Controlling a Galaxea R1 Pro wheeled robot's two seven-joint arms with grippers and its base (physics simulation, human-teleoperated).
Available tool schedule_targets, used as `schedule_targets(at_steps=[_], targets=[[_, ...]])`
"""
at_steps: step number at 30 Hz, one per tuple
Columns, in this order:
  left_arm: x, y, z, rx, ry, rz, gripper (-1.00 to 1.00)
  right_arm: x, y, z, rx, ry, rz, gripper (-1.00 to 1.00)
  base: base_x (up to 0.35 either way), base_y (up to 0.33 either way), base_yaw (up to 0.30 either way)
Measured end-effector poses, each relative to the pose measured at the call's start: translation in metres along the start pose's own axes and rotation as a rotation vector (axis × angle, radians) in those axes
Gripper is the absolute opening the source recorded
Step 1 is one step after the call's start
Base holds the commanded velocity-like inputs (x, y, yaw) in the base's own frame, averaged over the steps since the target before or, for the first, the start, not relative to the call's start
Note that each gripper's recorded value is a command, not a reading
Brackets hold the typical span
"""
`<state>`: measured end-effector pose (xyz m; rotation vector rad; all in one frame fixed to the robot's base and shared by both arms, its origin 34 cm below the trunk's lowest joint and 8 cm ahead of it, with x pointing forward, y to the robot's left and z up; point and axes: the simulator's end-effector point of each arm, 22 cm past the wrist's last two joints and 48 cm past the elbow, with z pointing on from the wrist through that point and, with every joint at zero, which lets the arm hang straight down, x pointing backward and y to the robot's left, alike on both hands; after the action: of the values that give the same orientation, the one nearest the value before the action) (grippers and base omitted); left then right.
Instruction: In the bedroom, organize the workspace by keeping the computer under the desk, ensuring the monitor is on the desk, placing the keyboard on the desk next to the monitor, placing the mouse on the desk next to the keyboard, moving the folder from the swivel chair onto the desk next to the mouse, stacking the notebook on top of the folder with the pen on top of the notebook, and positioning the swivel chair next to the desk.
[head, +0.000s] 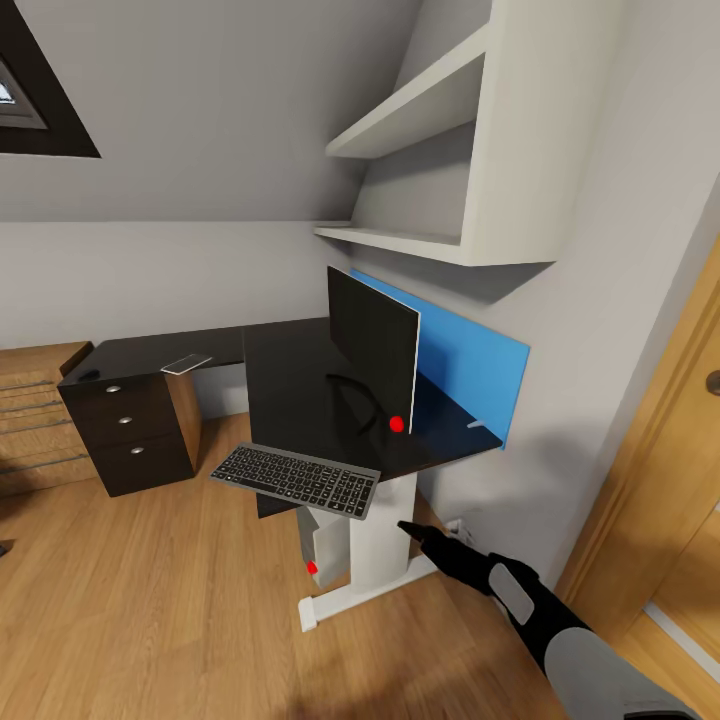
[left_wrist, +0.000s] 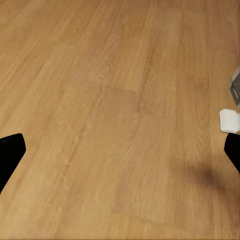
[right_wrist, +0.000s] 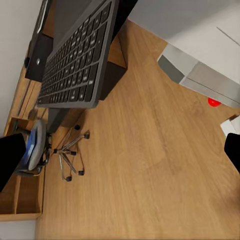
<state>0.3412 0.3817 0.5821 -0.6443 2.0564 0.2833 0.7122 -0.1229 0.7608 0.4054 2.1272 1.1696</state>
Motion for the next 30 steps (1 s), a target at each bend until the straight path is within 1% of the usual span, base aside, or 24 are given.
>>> schedule_targets(at_steps=[4, 7, 8, 10, 15, 18, 25, 30], targets=[[0.0, -0.001, 0.0, 0.003, -0.003, 0.001, 1.0, -0.002, 0.002, -0.002, -0.019, -0.004, -0.003, 1.0, 0.087, 0.066, 0.0], [0.001, -0.005, -0.001, 0.018, -0.001, 0.02, 1.0, -0.002, 0.005, -0.002, -0.031, -0.007, -0.003, 1.0, 0.178, 0.141, 0.0], [0.001, -0.007, -0.001, 0.028, -0.001, 0.035, 1.0, -0.001, 0.006, -0.002, -0.033, -0.007, -0.001, 1.0, 0.099, 0.072, 0.0], [0.002, -0.01, -0.002, 0.039, -0.001, 0.05, 1.0, -0.001, 0.006, -0.001, -0.034, -0.007, 0.002, 1.0, 0.057, 0.041, 0.0], [0.004, -0.018, -0.004, 0.059, 0.0, 0.07, 1.0, -0.001, 0.006, -0.001, -0.036, -0.008, 0.007, 1.0, 0.027, 0.015, 0.0], [0.004, -0.019, -0.004, 0.062, 0.0, 0.073, 1.0, 0.0, 0.005, -0.001, -0.034, -0.008, 0.009, 1.0, 0.142, 0.003, 0.0], [0.004, -0.02, -0.004, 0.065, 0.0, 0.075, 1.0, 0.003, 0.008, 0.001, -0.036, -0.008, 0.012, 1.0, 0.25, 0.001, 0.0], [0.004, -0.019, -0.004, 0.064, 0.0, 0.075, 1.0, 0.006, 0.009, 0.004, -0.036, -0.004, 0.012, 1.0, 0.1, 0.0, 0.0]])
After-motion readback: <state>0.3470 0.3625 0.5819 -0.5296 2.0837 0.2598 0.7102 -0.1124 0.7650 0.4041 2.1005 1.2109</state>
